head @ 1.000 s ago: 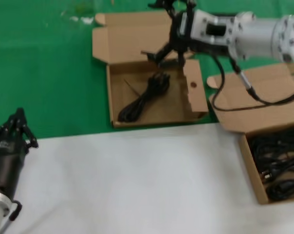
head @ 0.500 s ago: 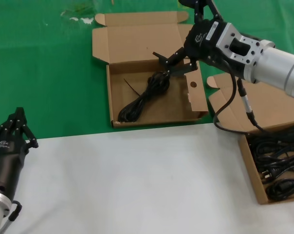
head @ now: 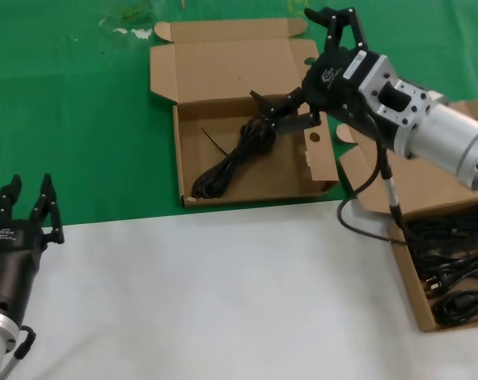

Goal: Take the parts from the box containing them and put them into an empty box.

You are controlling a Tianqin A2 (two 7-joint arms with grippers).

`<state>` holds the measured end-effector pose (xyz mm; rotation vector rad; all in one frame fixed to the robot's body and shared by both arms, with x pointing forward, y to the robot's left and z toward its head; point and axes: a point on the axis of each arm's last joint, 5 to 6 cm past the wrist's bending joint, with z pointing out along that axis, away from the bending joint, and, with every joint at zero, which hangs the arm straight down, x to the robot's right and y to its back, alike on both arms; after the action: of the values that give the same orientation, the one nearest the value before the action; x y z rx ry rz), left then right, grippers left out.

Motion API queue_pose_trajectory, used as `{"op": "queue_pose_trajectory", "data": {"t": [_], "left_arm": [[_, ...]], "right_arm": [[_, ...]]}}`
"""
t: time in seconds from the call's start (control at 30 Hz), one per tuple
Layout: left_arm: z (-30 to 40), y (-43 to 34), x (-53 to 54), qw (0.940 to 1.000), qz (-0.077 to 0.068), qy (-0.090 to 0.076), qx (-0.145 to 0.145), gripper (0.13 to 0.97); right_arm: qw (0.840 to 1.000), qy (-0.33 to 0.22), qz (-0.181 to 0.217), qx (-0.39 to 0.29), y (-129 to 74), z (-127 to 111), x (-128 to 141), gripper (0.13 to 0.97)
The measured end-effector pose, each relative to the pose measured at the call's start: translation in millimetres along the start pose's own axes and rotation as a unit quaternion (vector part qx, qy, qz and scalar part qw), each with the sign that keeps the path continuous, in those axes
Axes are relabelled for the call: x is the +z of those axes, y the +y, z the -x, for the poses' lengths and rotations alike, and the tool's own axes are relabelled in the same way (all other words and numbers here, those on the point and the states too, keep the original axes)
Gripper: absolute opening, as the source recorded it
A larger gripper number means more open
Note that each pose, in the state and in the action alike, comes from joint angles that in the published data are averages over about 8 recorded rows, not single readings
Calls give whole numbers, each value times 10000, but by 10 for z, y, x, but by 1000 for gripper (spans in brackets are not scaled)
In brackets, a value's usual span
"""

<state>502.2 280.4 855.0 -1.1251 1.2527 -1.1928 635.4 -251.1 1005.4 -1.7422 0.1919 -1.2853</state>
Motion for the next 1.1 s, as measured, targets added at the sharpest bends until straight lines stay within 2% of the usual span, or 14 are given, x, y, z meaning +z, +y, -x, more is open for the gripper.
{"op": "queue_pose_trajectory", "data": {"t": [0.2,0.47,0.5,0.77,0.9,1.1], "left_arm": [[0,0,0,10000,0,0,0,311],[0,0,0,10000,0,0,-1,494],[0,0,0,10000,0,0,-1,494],[0,0,0,10000,0,0,0,708],[0,0,0,10000,0,0,0,708],[0,0,0,10000,0,0,0,822]], "right_arm": [[9993,214,-32,319,86,139,-64,965],[9959,516,-36,743,198,320,-164,966],[9953,556,-33,797,212,342,-178,966],[9886,880,18,1221,322,522,-300,966],[9842,1048,59,1429,375,610,-366,966],[9761,1304,142,1732,452,739,-473,966]]}}
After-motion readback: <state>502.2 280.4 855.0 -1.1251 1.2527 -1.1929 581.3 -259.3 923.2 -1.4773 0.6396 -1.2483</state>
